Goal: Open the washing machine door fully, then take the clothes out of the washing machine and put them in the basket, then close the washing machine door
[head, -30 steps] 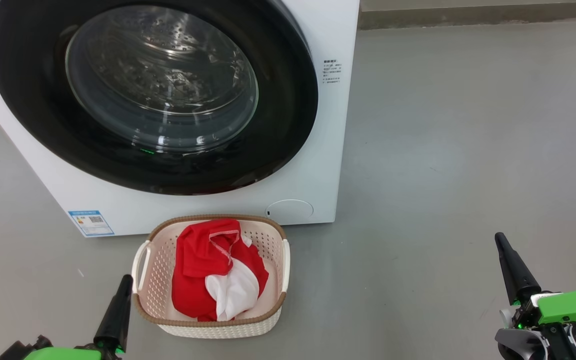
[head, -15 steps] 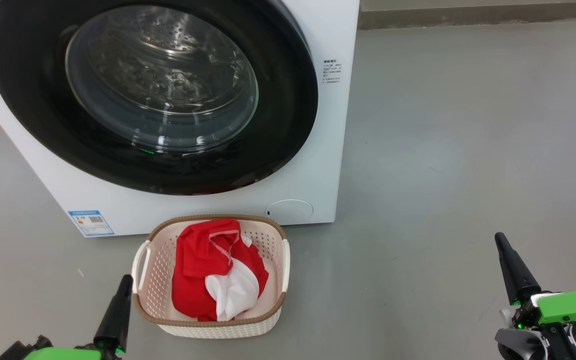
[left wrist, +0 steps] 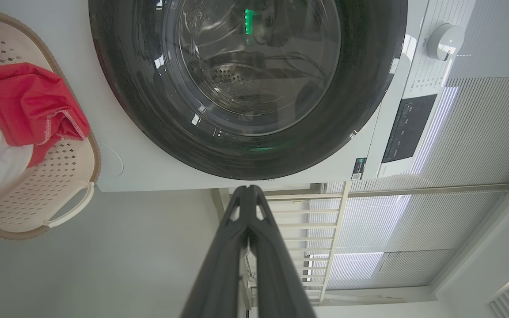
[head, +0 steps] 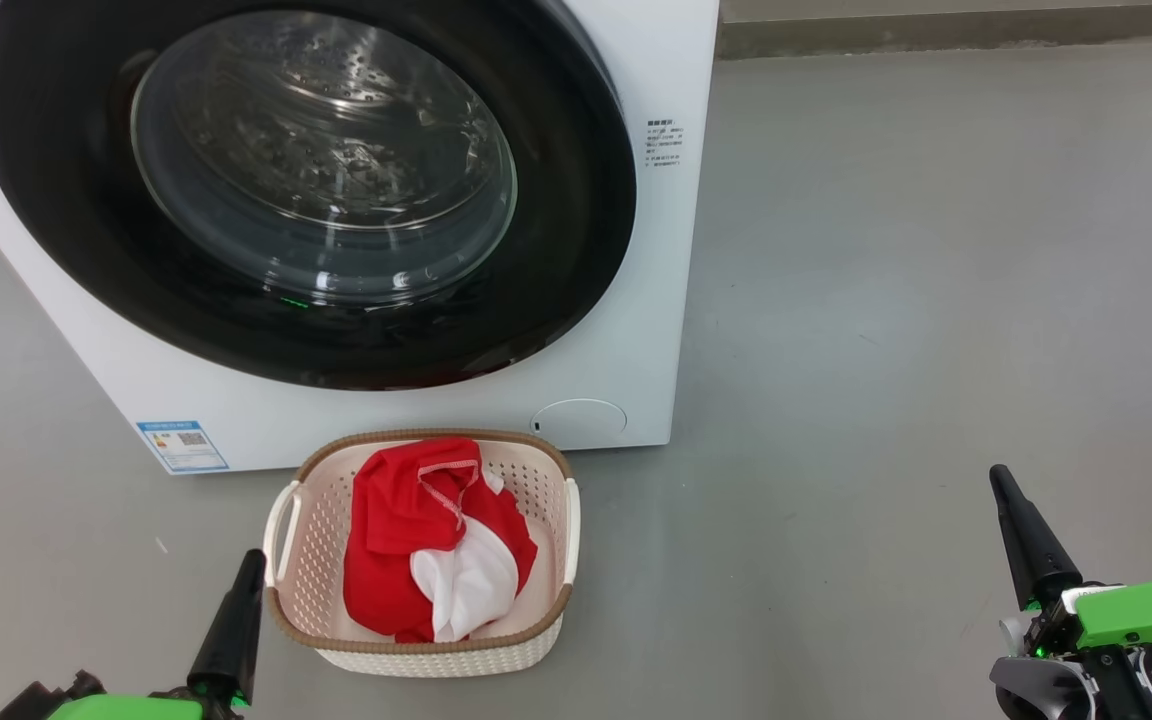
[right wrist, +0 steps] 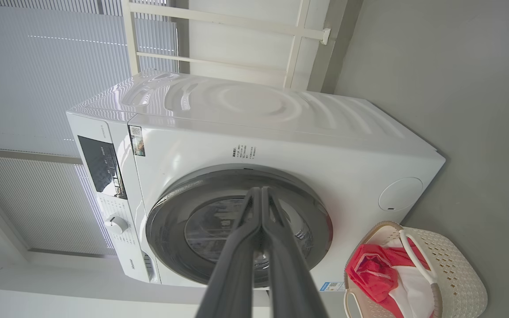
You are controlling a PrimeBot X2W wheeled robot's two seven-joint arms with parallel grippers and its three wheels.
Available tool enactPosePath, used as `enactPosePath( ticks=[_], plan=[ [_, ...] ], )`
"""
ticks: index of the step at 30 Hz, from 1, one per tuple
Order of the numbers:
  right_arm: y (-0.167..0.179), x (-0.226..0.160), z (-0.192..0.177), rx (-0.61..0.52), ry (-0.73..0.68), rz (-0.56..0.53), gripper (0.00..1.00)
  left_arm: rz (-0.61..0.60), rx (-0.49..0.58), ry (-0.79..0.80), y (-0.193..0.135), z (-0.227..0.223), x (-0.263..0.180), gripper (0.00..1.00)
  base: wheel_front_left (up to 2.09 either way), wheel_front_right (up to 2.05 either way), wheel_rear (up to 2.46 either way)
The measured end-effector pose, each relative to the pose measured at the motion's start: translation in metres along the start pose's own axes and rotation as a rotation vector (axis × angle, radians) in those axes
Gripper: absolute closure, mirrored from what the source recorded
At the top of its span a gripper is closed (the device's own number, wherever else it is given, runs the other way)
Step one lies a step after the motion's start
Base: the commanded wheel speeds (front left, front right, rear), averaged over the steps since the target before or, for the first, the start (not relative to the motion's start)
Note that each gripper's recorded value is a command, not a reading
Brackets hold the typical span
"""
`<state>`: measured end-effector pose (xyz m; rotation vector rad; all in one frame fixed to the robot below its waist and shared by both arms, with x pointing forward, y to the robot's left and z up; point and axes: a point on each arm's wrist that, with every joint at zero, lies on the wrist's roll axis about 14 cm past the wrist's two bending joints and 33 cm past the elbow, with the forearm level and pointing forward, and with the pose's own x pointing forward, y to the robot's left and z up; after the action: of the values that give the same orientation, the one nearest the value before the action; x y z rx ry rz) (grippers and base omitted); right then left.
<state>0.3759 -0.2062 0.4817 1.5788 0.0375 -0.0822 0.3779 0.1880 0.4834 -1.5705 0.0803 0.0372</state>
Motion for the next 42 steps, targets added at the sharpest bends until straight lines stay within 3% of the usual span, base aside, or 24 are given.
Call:
enactPosePath(
  ticks=[42],
  plan=[
    [0.0000,0.0000,0.0000,0.000,0.000,0.000,1.00,0.000,0.000,0.000,0.0000,0.0000,0.0000,1.00,0.00,0.00,0.00]
  ],
)
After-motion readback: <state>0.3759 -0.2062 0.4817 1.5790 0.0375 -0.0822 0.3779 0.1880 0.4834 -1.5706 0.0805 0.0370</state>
